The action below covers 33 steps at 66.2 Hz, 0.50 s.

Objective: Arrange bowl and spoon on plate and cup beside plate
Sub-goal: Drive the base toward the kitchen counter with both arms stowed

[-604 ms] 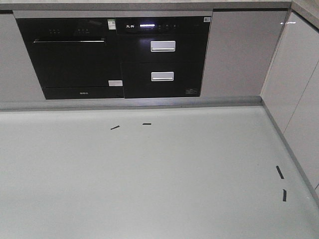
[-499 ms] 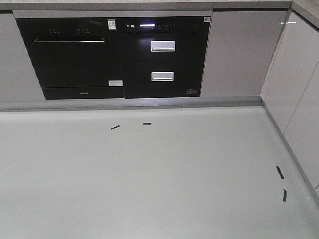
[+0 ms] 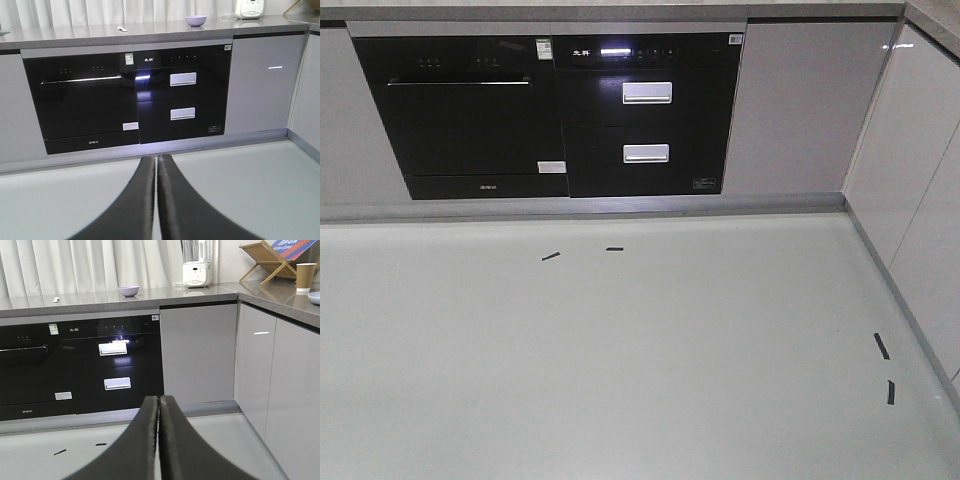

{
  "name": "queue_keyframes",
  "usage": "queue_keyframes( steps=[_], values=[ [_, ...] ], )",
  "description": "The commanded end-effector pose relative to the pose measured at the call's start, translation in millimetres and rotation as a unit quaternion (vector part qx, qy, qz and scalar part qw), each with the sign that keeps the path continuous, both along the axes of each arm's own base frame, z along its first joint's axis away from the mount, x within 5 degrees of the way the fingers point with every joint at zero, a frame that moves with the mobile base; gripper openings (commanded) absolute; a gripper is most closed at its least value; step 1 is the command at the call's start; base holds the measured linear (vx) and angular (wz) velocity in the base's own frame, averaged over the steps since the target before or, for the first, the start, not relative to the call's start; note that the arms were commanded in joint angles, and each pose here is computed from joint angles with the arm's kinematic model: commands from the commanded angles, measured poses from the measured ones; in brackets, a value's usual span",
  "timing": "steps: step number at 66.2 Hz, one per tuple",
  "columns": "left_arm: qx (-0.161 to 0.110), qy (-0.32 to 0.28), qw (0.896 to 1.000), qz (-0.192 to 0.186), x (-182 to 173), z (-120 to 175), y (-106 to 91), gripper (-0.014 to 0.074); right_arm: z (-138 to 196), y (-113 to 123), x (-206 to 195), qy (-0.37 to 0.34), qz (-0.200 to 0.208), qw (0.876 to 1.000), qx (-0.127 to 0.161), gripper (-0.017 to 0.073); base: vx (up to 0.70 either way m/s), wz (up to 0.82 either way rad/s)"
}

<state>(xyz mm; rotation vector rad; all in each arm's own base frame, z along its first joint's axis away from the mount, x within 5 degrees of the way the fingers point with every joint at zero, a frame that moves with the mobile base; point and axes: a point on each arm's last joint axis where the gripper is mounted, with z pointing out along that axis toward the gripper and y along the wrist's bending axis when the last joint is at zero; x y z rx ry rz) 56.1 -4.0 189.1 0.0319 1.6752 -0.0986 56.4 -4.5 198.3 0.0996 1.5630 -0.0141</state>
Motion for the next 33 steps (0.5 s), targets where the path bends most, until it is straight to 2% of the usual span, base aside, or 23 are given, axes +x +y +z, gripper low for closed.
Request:
queue_keyframes(
  steps=[1,33],
  values=[
    [-0.01,-0.033,0.999,-0.003,0.7,8.3,-0.7,-0.0006,5.8,0.8,-0.6,-0.038,0.003,0.999,-0.006,-0.0003,0.0,0.0],
    [-0.01,-0.033,0.999,-0.003,0.7,8.3,-0.7,-0.0006,5.8,0.8,-0.6,-0.038,0.003,0.999,-0.006,-0.0003,0.0,0.0]
  ],
)
